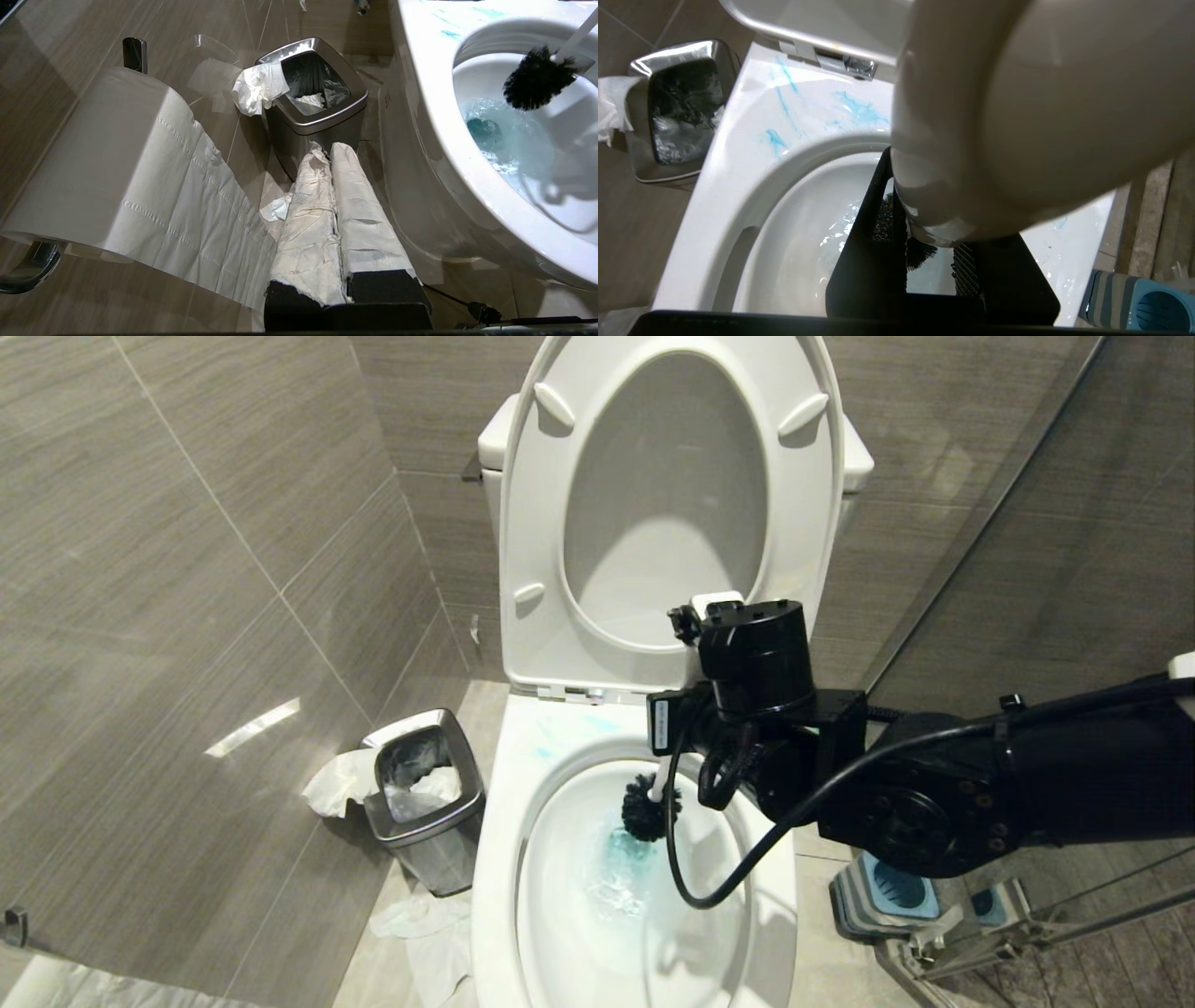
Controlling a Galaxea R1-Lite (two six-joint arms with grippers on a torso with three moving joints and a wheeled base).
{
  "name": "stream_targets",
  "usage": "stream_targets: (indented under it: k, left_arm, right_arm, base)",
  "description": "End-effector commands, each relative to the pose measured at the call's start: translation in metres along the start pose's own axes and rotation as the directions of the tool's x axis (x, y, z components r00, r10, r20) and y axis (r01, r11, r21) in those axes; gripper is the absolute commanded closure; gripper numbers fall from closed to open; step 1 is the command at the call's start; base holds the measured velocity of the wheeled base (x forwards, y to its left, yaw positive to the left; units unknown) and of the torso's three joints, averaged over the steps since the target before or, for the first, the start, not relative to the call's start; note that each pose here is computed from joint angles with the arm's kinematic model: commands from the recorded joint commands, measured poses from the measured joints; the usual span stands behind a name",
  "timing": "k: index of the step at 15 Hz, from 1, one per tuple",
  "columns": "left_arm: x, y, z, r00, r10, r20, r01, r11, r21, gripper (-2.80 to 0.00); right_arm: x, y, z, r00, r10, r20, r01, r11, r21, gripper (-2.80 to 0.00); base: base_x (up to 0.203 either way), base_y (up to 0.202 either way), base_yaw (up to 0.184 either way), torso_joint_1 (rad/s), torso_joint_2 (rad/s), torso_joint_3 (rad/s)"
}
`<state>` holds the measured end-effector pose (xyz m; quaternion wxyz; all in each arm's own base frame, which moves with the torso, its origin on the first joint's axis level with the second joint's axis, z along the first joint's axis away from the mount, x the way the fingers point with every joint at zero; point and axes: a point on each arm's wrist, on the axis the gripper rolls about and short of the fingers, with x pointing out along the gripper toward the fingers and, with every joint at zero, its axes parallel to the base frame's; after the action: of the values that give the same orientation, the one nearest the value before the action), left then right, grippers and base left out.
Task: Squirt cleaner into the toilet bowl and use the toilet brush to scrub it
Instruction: Scrub the toilet bowl
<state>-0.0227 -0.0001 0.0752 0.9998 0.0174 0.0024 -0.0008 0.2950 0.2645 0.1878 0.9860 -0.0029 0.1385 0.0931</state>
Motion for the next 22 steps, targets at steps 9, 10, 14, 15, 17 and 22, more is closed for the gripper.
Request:
stream_targets:
  k: [9, 10, 14, 15, 17, 22]
  left_arm:
    - [0.000, 0.000, 0.000, 1.000, -0.001, 0.000, 0.001, 1.000, 0.000, 0.00]
    - [0.000, 0.000, 0.000, 1.000, 0.000, 0.000, 0.000, 1.000, 0.000, 0.00]
    - [0.000, 0.000, 0.000, 1.000, -0.001, 0.000, 0.001, 1.000, 0.000, 0.00]
    - [0.000, 0.000, 0.000, 1.000, 0.000, 0.000, 0.000, 1.000, 0.000, 0.00]
    - [0.000, 0.000, 0.000, 1.000, 0.000, 0.000, 0.000, 1.000, 0.000, 0.00]
    - [0.000, 0.000, 0.000, 1.000, -0.001, 0.000, 0.001, 1.000, 0.000, 0.00]
  right_arm:
    - [0.050, 0.035, -0.028, 1.000, -0.001, -0.019, 0.001, 1.000, -0.029, 0.00]
    - [0.050, 0.044, -0.028, 1.000, 0.009, -0.010, -0.010, 0.999, -0.032, 0.00]
    - [0.032, 0.082, -0.038, 0.996, 0.090, -0.012, -0.091, 0.994, -0.059, 0.00]
    - [0.023, 0.088, -0.038, 0.994, 0.106, -0.010, -0.106, 0.992, -0.062, 0.00]
    - [0.003, 0.091, -0.043, 0.992, 0.120, -0.030, -0.122, 0.989, -0.077, 0.00]
    - [-0.060, 0.061, -0.046, 0.988, 0.133, -0.076, -0.139, 0.987, -0.081, 0.00]
  base:
    - [0.000, 0.000, 0.000, 0.000, 0.00, 0.000]
    - [0.000, 0.000, 0.000, 0.000, 0.00, 0.000]
    - [0.000, 0.000, 0.000, 0.000, 0.00, 0.000]
    - [0.000, 0.000, 0.000, 0.000, 0.00, 0.000]
    - [0.000, 0.000, 0.000, 0.000, 0.00, 0.000]
    - [0.000, 0.000, 0.000, 0.000, 0.00, 0.000]
